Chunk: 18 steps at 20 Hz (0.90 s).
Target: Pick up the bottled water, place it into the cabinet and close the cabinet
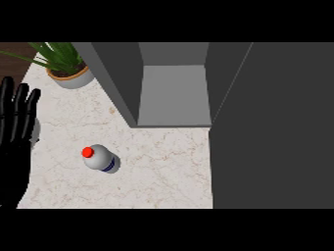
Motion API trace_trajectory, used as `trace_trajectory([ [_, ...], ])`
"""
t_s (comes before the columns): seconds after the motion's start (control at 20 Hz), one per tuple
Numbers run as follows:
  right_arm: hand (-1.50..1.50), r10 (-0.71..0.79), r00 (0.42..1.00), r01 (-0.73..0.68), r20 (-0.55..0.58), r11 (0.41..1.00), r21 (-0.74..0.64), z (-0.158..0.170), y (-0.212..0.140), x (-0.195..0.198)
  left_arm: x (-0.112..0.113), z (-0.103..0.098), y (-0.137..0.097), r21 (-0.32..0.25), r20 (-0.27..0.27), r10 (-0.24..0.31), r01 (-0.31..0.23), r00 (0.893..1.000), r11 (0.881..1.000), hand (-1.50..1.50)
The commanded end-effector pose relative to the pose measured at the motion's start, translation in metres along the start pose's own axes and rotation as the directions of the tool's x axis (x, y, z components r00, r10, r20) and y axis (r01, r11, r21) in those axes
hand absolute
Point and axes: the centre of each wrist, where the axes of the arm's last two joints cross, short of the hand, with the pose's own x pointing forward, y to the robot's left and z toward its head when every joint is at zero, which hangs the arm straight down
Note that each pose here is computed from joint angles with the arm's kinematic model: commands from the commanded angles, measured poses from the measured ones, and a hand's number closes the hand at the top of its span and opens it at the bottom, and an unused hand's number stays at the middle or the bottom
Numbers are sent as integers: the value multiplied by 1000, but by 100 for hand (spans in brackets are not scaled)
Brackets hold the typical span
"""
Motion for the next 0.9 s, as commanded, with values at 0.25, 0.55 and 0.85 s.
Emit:
trace_trajectory([
  [0.25, -150, 66, 997, -69, 30, 991, 114, 24, -9, 28, 26, 16, -75, -147, 49, -5, 12, 999, 989, -150],
  [0.55, -150, -320, 904, 345, -283, 938, 41, 54, 14, 19, -5, 49, -53, 155, -398, 272, -228, 876, 961, -150],
  [0.85, -150, -310, 900, 337, -306, 941, 39, 59, 1, 21, 18, 74, -69, 147, -411, 285, -245, 866, 958, -150],
])
